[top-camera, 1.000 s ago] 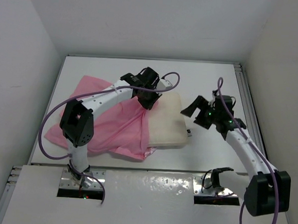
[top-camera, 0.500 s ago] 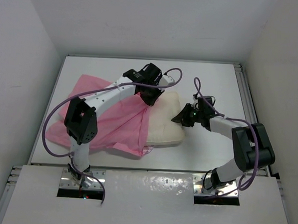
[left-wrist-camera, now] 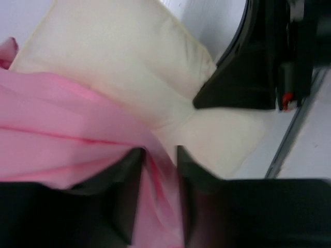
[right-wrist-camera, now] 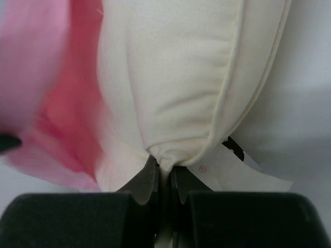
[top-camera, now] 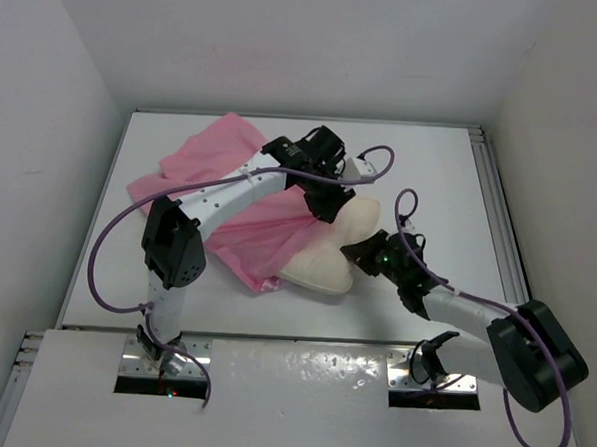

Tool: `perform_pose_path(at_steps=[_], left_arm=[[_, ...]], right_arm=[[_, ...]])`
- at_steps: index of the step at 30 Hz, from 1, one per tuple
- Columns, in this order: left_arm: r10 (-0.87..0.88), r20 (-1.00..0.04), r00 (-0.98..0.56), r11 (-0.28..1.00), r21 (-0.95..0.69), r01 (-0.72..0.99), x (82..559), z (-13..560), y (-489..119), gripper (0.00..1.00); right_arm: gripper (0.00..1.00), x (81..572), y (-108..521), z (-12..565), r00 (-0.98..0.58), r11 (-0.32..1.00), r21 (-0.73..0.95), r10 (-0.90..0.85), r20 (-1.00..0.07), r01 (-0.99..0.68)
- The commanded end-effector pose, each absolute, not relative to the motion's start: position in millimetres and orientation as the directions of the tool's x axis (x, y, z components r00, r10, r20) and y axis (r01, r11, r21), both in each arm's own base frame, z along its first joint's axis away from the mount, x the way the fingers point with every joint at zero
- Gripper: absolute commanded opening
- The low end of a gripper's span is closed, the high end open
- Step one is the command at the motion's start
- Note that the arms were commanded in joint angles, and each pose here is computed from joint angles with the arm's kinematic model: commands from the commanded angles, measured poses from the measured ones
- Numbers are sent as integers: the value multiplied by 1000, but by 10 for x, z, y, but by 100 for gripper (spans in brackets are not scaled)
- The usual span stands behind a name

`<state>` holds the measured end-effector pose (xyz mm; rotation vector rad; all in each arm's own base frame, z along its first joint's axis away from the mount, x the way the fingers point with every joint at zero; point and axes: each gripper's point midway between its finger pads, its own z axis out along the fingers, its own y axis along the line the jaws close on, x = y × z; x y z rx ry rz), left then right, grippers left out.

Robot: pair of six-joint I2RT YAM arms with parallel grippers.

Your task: Put the pillow into the pillowcase

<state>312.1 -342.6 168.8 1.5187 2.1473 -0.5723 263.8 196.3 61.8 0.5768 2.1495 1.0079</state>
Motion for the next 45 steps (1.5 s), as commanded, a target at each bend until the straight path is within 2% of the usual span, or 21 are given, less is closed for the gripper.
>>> perform_pose_path(at_steps=[1,3,5,7,8,10,13,16,19,20,21,22,27,33,35,36,39,41,42,43,45], left_arm=[[660,-716,-226,272,-52,961,3280,1995,-3639,36],[640,-717,-277,332,-67,941,3451,2007,-3507,66],[643,-695,-321,377,-77,923,3560,2015,-3325,85],[657,-678,-329,416,-37,909,3636,2130,-3122,97],[657,-672,-343,449,-17,894,3708,2168,-2972,100],[675,-640,-367,502,34,864,3706,2206,-2681,100],[688,-599,-410,563,84,822,3603,2169,-2208,100],[694,-576,-431,590,113,799,3455,2118,-1822,99],[729,-473,-494,605,107,789,3171,1670,-1434,69],[735,-455,-503,606,107,788,3112,1609,-1380,55],[741,-440,-507,606,112,788,3068,1555,-1327,53],[743,-431,-512,605,107,789,3029,1491,-1311,54],[734,-396,-552,629,89,773,2981,1087,-1299,83],[716,-399,-572,660,121,741,3210,786,-1397,89],[715,-400,-573,662,127,738,3253,678,-1449,84],[715,-399,-574,662,124,739,3249,636,-1473,75],[727,-403,-556,636,91,766,3201,560,-1576,60],[749,-398,-529,600,71,796,3115,554,-1669,41],[755,-400,-519,590,71,804,3097,567,-1701,30],[766,-401,-502,573,72,816,3060,588,-1754,1],[774,-414,-479,558,87,825,3014,705,-1806,0]], right_arm=[[0,2815,2007,1037,-494,474,876,784,-375,86],[0,2830,1962,1011,-466,475,873,801,-377,109],[23,2795,1960,864,-517,547,821,756,-401,163],[52,2777,1904,767,-563,656,731,681,-468,185],[73,2845,1945,896,-575,682,710,656,-490,173],[89,2764,1862,812,-637,774,604,565,-524,190],[99,2657,1829,811,-677,804,571,513,-528,164],[99,2580,1861,810,-705,787,601,507,-496,143],[99,2536,1908,733,-736,754,638,520,-433,157],[99,2522,1919,703,-742,749,642,523,-419,166],[99,2512,1909,664,-744,748,639,529,-408,180],[99,2547,1931,659,-740,742,646,534,-408,179],[99,2609,2043,562,-749,718,666,550,-369,199],[97,2668,2242,409,-778,726,653,532,-334,216],[85,2678,2355,414,-782,712,672,530,-328,201],[77,2702,2416,460,-778,704,686,530,-337,182],[60,2714,2532,502,-768,721,676,516,-380,149],[40,2682,2609,525,-768,720,680,511,-386,138],[34,2674,2638,535,-767,716,686,513,-386,133],[31,2685,2679,575,-761,704,700,517,-391,119],[6,2650,2752,603,-760,687,718,524,-384,110]])
